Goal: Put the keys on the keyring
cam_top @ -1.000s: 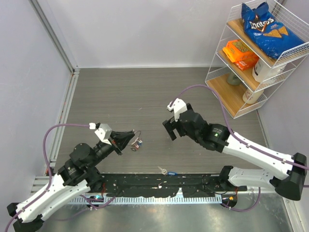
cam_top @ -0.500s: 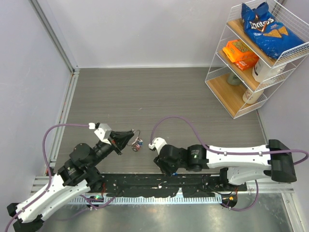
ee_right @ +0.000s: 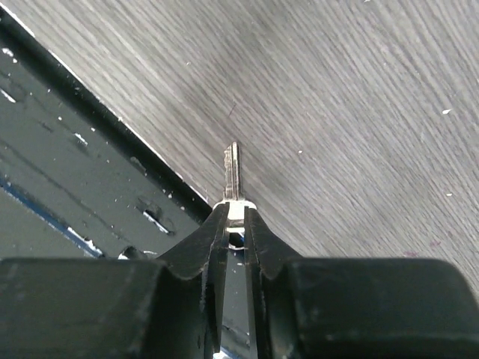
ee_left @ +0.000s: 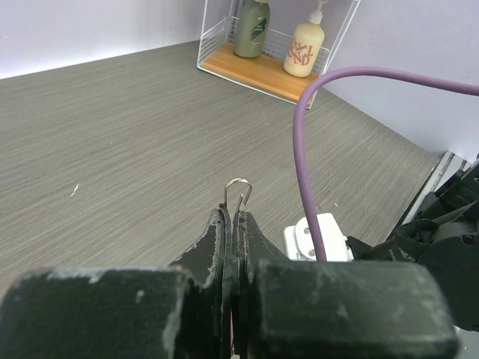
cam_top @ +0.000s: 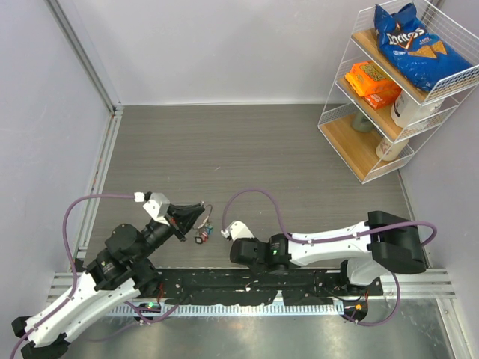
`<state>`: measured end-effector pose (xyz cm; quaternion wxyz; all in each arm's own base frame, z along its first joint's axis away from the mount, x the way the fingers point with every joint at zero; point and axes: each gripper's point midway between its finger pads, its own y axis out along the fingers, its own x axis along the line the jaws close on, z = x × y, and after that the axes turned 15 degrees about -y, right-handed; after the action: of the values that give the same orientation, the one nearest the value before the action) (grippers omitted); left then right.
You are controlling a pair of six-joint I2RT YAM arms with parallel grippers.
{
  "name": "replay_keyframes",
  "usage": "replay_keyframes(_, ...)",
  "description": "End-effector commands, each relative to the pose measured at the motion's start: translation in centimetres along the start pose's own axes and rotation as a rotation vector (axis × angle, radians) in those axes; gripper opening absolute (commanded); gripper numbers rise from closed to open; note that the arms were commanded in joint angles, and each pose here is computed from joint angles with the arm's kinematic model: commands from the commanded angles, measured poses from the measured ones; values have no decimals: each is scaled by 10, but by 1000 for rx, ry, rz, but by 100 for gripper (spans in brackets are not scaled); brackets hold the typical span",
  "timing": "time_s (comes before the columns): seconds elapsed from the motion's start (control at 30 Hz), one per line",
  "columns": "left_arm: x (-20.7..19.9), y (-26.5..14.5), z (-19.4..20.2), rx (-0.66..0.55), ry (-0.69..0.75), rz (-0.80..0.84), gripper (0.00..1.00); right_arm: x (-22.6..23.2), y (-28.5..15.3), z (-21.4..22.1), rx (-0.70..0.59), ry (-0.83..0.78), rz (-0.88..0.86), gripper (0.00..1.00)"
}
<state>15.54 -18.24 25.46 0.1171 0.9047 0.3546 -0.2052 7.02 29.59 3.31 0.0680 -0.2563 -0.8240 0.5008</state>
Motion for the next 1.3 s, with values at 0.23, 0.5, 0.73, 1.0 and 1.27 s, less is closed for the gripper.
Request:
replay_keyframes(0.23, -9, -3, -30, -85, 8, 15, 0, 1, 11, -23, -53, 61, 48, 13)
replay_keyframes(0.5, -6, -2, -26, -77, 12, 2, 0, 2, 27, -13, 1, 50, 75, 10)
replay_keyframes(0.73, -4, 1, -26, -68, 21, -12, 0, -15, 46, 0, 59, 92, 137, 6)
replay_keyframes(1.0, -4, 4, -26, -65, 23, -16, 0, -74, 63, -8, 80, 245, 214, 6)
replay_keyframes(1.27, -5, 5, -28, -63, 23, -13, 0, -124, 67, -51, 44, 231, 288, 6)
